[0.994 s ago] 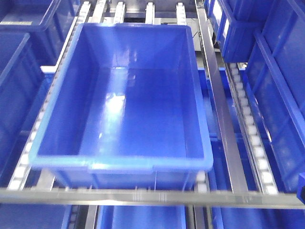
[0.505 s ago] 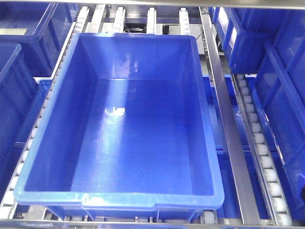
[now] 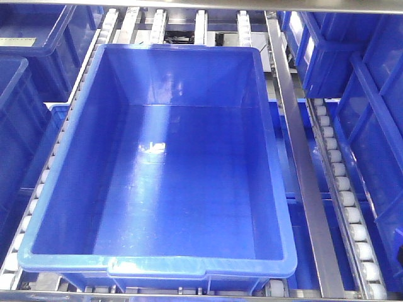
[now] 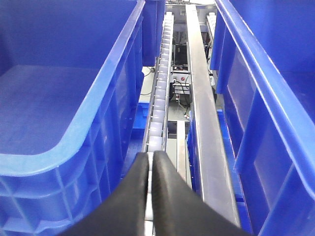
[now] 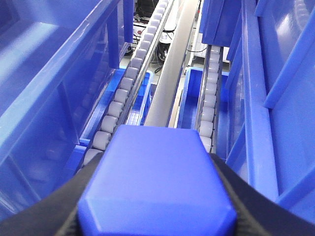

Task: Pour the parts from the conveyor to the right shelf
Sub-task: 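Stop in front of the empty blue bin on the shelf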

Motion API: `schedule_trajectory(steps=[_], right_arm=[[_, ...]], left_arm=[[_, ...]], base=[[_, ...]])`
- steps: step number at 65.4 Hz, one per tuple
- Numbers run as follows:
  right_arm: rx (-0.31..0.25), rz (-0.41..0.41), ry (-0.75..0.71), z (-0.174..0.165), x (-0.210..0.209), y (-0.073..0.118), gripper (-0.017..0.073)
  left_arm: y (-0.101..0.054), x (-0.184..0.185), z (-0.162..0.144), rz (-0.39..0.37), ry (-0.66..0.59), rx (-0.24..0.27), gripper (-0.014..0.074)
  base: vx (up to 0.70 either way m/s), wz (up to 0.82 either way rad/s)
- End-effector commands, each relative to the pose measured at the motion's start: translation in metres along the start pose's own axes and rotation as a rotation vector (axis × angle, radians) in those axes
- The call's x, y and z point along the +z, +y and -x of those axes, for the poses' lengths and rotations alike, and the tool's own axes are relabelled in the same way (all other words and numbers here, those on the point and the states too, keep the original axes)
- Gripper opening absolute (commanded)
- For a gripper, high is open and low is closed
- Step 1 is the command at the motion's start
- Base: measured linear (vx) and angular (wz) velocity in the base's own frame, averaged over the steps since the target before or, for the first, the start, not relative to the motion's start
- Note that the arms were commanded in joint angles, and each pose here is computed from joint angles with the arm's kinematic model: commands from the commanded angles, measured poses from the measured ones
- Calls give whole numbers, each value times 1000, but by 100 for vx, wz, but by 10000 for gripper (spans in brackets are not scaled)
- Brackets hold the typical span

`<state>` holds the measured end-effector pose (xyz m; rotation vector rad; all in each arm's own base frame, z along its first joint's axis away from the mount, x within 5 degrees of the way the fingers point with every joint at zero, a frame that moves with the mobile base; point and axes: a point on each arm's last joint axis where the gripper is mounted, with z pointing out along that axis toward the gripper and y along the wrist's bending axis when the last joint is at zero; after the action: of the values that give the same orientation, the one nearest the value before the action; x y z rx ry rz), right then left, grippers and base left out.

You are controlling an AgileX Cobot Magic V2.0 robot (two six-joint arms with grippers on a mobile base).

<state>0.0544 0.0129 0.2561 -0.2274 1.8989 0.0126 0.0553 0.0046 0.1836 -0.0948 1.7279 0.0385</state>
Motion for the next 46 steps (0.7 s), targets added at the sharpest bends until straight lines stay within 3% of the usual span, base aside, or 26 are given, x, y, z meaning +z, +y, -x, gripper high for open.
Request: schedule_trajectory(steps=[1,46], right_arm=[[-4,-31,-80,14,-2,-4,-1],[5,-25,-79,14,-2,-3,-1]], left_arm=[[-1,-3,14,-13,-104,-16,-6],[-1,-3,14,-13,-104,-16,-6]], base=[[0,0],[0,0]])
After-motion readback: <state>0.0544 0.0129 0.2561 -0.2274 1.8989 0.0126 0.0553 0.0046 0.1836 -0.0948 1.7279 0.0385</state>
